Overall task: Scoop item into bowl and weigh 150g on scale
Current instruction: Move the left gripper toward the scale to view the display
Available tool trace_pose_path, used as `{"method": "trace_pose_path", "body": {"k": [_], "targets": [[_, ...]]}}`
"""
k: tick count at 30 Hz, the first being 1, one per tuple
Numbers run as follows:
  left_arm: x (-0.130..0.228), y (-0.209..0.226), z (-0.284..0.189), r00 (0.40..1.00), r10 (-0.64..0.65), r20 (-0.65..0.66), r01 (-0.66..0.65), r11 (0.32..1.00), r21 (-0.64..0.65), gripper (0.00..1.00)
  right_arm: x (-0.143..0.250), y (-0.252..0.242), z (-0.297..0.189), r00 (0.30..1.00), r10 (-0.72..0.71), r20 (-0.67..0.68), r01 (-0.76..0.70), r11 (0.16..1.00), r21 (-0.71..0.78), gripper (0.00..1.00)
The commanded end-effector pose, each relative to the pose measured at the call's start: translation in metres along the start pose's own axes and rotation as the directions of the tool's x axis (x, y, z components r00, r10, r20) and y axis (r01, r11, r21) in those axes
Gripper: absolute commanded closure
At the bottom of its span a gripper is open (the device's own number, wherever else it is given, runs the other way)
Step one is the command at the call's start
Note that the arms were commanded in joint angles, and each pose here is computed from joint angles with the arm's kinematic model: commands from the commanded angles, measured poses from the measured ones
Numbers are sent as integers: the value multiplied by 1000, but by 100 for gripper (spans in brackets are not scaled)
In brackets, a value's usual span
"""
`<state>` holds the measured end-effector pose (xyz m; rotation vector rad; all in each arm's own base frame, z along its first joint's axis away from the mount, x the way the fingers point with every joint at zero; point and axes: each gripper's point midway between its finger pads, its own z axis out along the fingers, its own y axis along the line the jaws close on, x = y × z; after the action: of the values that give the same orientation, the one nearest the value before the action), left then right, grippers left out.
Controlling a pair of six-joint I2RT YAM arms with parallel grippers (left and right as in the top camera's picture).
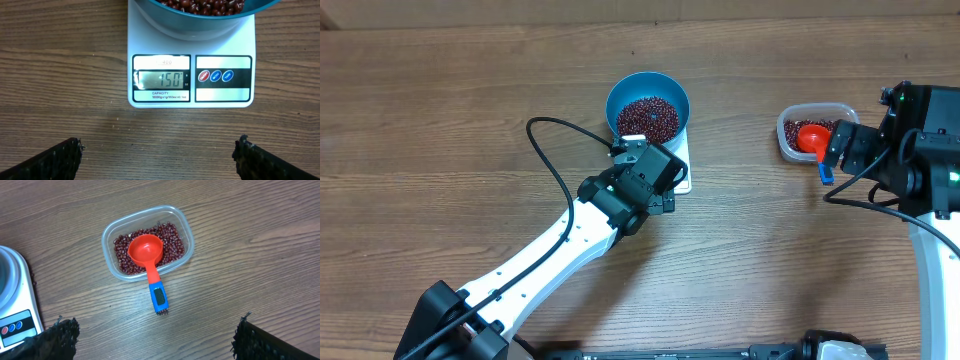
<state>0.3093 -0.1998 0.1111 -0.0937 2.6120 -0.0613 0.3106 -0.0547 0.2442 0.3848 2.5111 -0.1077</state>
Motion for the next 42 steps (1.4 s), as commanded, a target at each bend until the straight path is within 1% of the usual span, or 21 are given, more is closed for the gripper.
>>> {"method": "trace_pose_path", "body": {"k": [1, 31, 37, 42], "targets": [[-3, -1, 0, 999, 32, 15, -32, 999, -11, 0, 0, -1, 1, 1000, -4, 2, 4, 1000, 11, 0], [-3, -1, 0, 999, 32, 14, -32, 999, -12, 0, 0, -1, 1, 1000, -4, 2, 4, 1000, 11, 0], [1, 2, 0, 999, 40, -1, -40, 999, -25, 0, 0, -1, 1, 1000, -4, 2, 4, 1000, 11, 0], [5, -1, 0, 999, 40, -21, -40, 999, -6, 1, -1, -1, 1, 1000, -4, 2, 4, 1000, 11, 0]]}}
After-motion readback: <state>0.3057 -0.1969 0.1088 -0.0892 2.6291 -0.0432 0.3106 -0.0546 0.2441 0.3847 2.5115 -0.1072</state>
